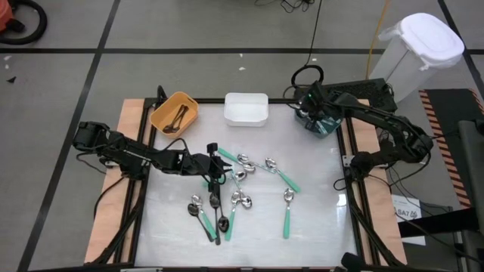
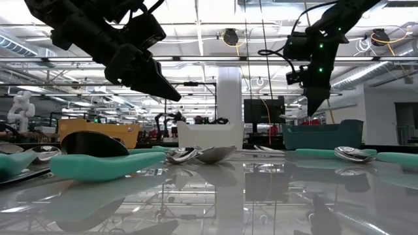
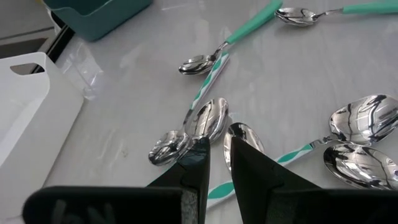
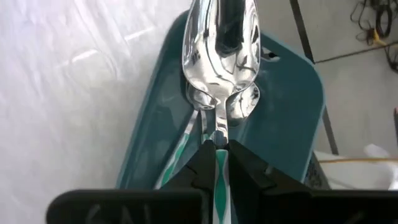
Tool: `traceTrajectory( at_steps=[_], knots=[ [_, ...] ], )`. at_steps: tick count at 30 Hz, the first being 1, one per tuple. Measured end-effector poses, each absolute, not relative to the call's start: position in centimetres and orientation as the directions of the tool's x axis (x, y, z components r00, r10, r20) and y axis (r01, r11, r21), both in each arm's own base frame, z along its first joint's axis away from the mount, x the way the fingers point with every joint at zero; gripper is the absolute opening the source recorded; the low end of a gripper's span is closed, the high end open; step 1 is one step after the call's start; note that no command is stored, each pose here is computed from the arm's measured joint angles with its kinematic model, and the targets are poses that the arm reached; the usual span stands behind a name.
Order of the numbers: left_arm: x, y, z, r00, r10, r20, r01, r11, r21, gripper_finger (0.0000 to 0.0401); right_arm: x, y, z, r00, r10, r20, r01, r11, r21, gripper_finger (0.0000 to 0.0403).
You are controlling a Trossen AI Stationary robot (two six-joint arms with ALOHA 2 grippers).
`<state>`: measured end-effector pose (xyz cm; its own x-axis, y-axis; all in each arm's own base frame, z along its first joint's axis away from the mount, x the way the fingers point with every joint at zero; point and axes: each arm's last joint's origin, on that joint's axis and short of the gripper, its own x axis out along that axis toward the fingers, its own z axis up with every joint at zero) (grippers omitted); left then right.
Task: Sort silverware by color (type)
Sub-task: Put the blue patterned spoon into the blue bin, then put the blue spoon into the white bin
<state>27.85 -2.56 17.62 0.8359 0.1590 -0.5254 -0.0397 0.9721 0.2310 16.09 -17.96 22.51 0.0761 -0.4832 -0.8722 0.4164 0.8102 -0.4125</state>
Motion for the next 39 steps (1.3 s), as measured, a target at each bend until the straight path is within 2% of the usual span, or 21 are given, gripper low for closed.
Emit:
traceTrajectory(
  at_steps=[6,17,21,34,39],
  knots=[
    [27.9,-2.6,17.6,0.836,0.159,-0.525,-0.040,0.972,0.231,0.0067,16.2,-18.2,21.9,0.050,-0.464,-0.885,0.363,0.833,-0.416,0.0020],
    [27.9,-2.6,17.6,0.836,0.159,-0.526,-0.041,0.972,0.230,0.0067,16.8,-19.7,18.5,-0.106,-0.414,-0.904,0.322,0.846,-0.425,0.0020],
    [27.9,-2.6,17.6,0.836,0.159,-0.526,-0.039,0.972,0.232,0.0067,17.2,-20.1,17.7,-0.107,-0.411,-0.905,0.300,0.855,-0.424,0.0022],
    [27.8,-2.6,17.6,0.835,0.160,-0.527,-0.038,0.971,0.235,0.0067,17.5,-20.6,17.6,-0.087,-0.440,-0.894,0.279,0.851,-0.446,0.0063],
    [27.8,-2.6,17.6,0.835,0.160,-0.527,-0.038,0.971,0.235,0.0067,17.5,-20.4,18.0,-0.078,-0.450,-0.890,0.343,0.826,-0.447,0.0075]
  ],
)
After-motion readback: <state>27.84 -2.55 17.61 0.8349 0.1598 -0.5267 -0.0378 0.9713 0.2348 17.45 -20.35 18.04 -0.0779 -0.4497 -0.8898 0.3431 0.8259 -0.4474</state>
